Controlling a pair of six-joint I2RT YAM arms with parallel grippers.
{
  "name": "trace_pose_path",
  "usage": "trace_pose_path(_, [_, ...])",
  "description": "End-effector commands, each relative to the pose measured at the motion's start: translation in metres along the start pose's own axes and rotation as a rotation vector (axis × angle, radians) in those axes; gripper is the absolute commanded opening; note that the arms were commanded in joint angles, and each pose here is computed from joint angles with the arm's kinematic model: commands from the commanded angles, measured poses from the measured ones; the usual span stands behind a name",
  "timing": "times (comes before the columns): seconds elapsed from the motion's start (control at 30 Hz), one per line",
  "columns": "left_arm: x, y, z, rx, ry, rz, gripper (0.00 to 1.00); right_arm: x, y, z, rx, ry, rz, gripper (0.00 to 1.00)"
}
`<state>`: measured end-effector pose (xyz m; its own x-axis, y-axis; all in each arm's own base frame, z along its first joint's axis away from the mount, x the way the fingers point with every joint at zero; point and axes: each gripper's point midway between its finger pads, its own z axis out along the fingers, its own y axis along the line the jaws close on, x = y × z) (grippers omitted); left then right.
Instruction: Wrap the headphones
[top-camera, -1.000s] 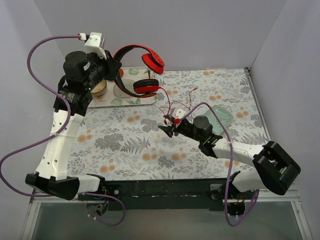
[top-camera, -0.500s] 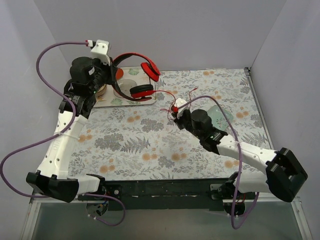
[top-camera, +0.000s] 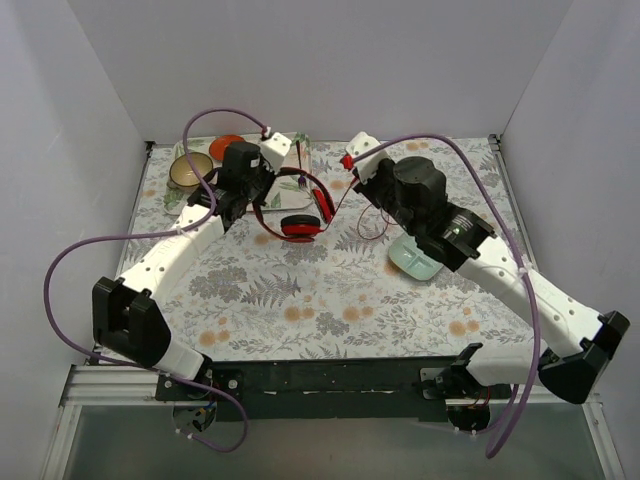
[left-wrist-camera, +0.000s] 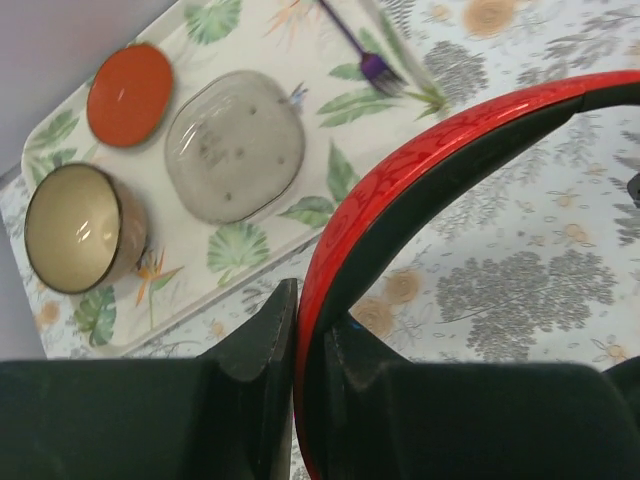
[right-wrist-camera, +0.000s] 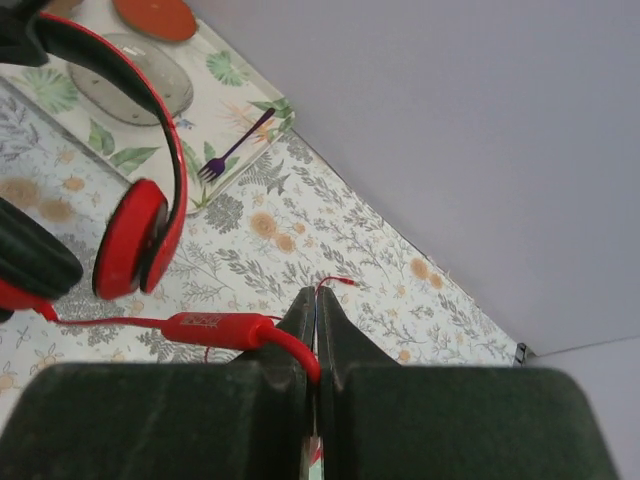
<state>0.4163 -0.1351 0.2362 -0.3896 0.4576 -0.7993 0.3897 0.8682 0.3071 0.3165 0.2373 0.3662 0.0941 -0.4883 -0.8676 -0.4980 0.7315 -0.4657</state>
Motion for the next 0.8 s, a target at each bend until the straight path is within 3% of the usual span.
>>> trace_pose_path(0.0, [-0.026,-0.017,-0.024,0.026,-0.087,0.106,0.00,-0.031,0.004,0.018,-0.069,-0.037,-0.077,0.01])
trace_pose_path(0.17, [-0.031,-0.059,-0.043,0.184,-0.123,0.112,0.00,-0.033,0.015,0.056,-0.100,-0.006,-0.058,0.01])
trace_pose_path(0.3, [-0.033,-0.089,-0.065,0.362,-0.139,0.086,0.00,-0.043,0.010,0.075,-0.146,-0.019,0.048,0.01])
trace_pose_path(0.67, [-0.067,-0.122,-0.124,0.626,-0.268,-0.020,0.00,0.003,0.021,0.116,-0.309,0.073,0.267,0.01])
trace_pose_path(0.77, [-0.083,-0.121,-0.139,0.653,-0.305,-0.061,0.00,0.010,0.022,0.113,-0.353,0.030,0.349,0.01])
